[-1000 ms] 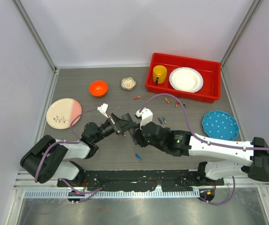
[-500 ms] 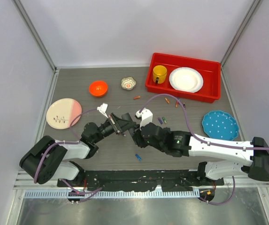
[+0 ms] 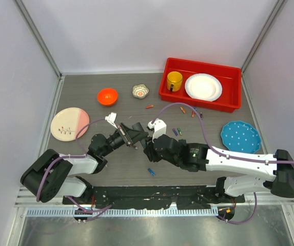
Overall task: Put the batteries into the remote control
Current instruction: Load the battery into the remote control.
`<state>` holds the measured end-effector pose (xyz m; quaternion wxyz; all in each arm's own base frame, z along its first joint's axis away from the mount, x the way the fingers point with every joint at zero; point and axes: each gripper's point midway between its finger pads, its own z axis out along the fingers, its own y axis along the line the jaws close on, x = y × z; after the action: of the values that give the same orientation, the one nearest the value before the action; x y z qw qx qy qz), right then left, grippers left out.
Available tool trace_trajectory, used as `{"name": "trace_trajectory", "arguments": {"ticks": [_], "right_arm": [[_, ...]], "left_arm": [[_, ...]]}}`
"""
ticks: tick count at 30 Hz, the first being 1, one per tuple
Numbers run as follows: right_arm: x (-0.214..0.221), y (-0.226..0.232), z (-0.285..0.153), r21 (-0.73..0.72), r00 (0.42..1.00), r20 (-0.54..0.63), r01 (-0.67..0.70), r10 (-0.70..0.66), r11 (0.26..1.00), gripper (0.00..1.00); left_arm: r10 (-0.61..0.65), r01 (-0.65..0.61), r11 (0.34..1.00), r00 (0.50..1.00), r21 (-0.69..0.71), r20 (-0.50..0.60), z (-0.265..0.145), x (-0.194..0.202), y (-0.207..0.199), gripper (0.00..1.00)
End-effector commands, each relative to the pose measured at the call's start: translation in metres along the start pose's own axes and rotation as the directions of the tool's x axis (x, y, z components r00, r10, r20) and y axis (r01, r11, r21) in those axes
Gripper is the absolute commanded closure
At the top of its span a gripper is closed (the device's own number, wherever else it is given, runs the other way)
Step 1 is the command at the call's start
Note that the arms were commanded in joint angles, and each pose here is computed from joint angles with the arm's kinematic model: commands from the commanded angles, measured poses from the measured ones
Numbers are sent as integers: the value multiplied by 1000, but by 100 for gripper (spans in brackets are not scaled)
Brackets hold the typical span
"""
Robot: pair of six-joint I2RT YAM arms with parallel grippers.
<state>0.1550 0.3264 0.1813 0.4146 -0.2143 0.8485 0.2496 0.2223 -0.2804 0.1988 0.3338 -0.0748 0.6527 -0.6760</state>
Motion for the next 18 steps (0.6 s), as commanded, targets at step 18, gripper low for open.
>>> {"name": "trace_trajectory", "arguments": {"ticks": [18], "right_arm": [[-40,6,-19,12,995,92,-51,50,999,55]], "left_arm": [[93,-118,954,991,275,100,-9,-17,-72,99]]}}
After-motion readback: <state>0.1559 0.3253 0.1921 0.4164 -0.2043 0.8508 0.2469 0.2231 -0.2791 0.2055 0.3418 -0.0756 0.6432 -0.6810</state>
